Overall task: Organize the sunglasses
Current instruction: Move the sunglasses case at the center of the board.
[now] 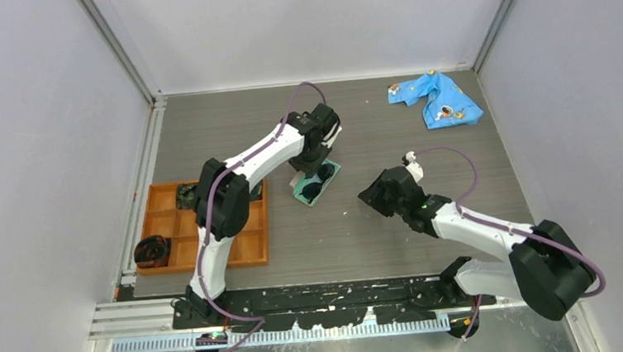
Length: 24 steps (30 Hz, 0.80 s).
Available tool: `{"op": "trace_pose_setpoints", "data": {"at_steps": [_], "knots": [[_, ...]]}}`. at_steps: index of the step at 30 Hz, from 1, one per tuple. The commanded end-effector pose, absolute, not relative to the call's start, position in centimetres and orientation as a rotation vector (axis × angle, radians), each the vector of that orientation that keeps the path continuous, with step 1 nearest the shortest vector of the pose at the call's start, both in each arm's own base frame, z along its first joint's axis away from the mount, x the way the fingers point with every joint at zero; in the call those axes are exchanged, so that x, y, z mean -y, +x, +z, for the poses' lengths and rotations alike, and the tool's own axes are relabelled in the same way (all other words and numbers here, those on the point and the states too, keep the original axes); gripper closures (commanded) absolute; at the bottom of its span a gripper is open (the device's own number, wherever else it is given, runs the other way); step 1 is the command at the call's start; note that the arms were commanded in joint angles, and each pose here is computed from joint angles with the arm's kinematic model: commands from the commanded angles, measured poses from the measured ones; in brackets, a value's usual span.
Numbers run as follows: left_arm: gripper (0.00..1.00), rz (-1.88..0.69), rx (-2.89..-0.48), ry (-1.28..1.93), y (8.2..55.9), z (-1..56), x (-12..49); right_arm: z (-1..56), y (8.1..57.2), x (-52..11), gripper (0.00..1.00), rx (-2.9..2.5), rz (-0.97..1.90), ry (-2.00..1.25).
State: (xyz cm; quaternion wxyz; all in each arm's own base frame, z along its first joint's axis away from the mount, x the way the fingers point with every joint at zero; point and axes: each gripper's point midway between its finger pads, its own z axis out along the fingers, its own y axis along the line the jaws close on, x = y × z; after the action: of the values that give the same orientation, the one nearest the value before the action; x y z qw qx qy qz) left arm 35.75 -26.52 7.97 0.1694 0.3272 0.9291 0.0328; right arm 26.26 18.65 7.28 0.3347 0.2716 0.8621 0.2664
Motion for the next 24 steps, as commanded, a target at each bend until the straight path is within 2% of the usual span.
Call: {"op": "trace_pose_setpoints", "data": {"at_steps": [1, 3, 8, 15, 24], "knots": [[0.64, -0.012, -2.584, 0.869, 35.1, 11.8, 27.2, 9.6, 29.1, -21.2, 0.63, -2.171, 0.82, 0.739], [0.64, -0.021, -2.583, 0.857, 35.0, 12.0, 27.2, 9.3, 29.6, -22.2, 0.69, -2.175, 0.861, 0.747], [0.63, -0.096, -2.574, 0.797, 34.5, 12.6, 27.5, 8.4, 31.1, -24.0, 0.74, -2.175, 0.924, 0.767], [0.62, -0.322, -2.563, 0.636, 34.8, 13.9, 27.7, 7.6, 32.7, -25.6, 0.71, -2.175, 0.955, 0.773], [0.65, -0.408, -2.525, 0.429, 36.1, 15.4, 25.6, 6.4, 34.3, -26.3, 0.68, -2.181, 0.922, 0.766]]}}
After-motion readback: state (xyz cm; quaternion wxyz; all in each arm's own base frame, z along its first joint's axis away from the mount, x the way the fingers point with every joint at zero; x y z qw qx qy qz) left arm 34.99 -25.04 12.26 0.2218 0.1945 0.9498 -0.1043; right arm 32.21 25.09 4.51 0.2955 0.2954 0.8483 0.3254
